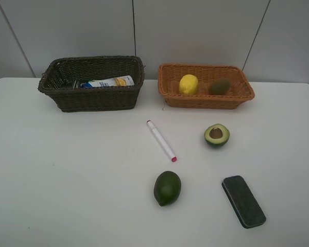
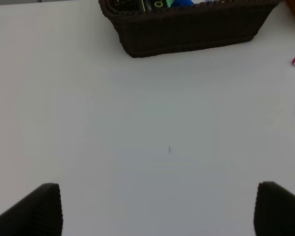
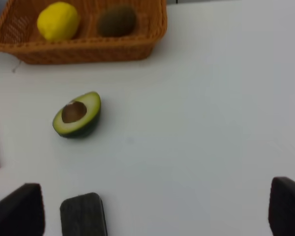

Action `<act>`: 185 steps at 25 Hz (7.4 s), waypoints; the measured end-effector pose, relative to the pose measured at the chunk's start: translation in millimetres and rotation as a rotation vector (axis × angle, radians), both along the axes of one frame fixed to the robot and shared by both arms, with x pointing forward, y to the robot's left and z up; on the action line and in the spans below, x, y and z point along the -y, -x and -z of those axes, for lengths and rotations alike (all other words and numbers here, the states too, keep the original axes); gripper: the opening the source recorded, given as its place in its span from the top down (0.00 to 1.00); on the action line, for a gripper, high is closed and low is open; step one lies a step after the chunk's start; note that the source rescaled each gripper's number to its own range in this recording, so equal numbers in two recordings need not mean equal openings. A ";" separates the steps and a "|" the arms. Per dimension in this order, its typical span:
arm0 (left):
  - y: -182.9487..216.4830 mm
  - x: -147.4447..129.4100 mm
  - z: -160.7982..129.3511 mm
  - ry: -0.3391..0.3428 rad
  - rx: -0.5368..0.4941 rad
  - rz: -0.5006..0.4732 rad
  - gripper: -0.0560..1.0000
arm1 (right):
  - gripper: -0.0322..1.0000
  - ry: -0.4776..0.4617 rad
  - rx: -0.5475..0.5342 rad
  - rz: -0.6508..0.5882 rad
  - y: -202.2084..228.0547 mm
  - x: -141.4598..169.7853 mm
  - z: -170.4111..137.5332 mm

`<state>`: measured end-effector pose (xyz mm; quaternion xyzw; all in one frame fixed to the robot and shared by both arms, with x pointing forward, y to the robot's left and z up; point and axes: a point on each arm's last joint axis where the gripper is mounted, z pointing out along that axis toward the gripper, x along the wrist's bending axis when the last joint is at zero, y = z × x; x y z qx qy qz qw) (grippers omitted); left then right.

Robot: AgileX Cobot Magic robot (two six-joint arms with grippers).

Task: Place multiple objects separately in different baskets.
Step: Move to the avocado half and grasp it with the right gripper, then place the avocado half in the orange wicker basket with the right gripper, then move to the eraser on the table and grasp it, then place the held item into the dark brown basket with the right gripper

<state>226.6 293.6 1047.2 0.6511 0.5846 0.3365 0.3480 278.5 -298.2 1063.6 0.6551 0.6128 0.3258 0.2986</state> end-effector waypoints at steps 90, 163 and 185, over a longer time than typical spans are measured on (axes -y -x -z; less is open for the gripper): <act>0.0 -0.1 0.0 -0.001 0.000 -0.001 0.01 | 0.37 0.110 -0.524 -0.371 -425.3 -145.7 82.3; 0.0 -0.1 0.0 -0.001 0.000 -0.001 0.00 | 0.52 0.127 -1.066 -0.329 -170.6 -102.9 190.4; 0.0 -0.1 0.0 -0.001 0.000 -0.001 0.00 | 0.52 -0.102 -0.207 -0.501 -327.6 -186.6 -10.4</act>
